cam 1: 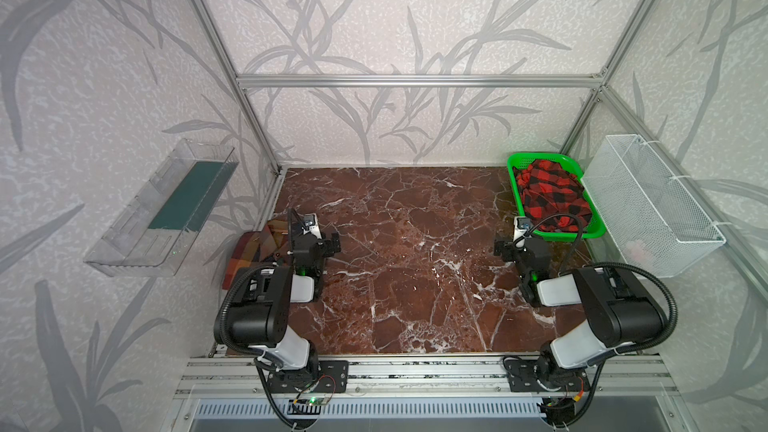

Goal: Fold and stack the long sleeve shirts

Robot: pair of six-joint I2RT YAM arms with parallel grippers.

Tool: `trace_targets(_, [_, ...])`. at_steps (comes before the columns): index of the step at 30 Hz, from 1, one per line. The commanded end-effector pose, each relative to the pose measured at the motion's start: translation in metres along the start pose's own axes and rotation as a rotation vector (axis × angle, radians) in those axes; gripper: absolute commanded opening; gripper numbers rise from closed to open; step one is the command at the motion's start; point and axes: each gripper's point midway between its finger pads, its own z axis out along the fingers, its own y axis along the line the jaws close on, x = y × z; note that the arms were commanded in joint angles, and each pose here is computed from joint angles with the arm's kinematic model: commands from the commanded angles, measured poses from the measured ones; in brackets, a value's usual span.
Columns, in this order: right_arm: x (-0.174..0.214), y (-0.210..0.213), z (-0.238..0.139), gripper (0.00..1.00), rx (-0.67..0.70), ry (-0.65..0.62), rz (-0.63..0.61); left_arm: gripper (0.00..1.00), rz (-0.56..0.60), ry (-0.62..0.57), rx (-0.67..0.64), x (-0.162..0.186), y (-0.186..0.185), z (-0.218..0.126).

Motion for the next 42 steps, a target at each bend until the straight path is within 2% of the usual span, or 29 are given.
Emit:
trace_targets(1, [-0.017,-0.002,0.004,0.99,0.009,-0.051,0.012,0.99,0.013,-0.029,0.006,-0.012,-0.001,0.002])
trace_targets(25, [-0.018,0.0,0.005,0.99,0.007,-0.045,0.001,0.99,0.013,-0.03,0.006,-0.012,-0.001,0.002])
trace_targets(28, [-0.022,-0.008,0.0,0.99,0.064,-0.045,0.006,0.99,0.013,-0.028,0.006,-0.011,-0.001,0.002])
trace_targets(30, [-0.023,-0.006,-0.002,0.99,0.051,-0.032,0.007,0.99,0.013,-0.029,0.006,-0.012,-0.001,0.002])
trace_targets(31, [-0.029,-0.001,-0.004,0.99,0.033,-0.064,-0.015,0.99,0.014,-0.027,0.005,-0.011,0.0,0.002])
trace_targets(34, [-0.065,0.004,-0.023,0.99,0.144,-0.088,-0.119,0.99,0.007,-0.032,-0.013,-0.014,0.003,0.002])
trace_targets(36, [-0.105,0.013,-0.042,0.99,0.084,-0.139,-0.064,0.99,0.008,-0.017,-0.02,-0.027,0.003,0.0])
trace_targets(39, [-0.156,0.012,-0.073,0.99,-0.007,-0.219,0.258,0.99,0.019,0.061,-0.026,-0.058,0.0,-0.001])
trace_targets(41, [-0.161,0.006,-0.08,0.99,-0.022,-0.177,0.452,0.99,-0.147,-0.01,-0.091,-0.1,0.011,-0.008])
trace_targets(42, [-0.168,0.006,-0.079,0.99,-0.04,-0.166,0.496,0.99,-0.224,-0.056,-0.085,-0.124,0.012,-0.016])
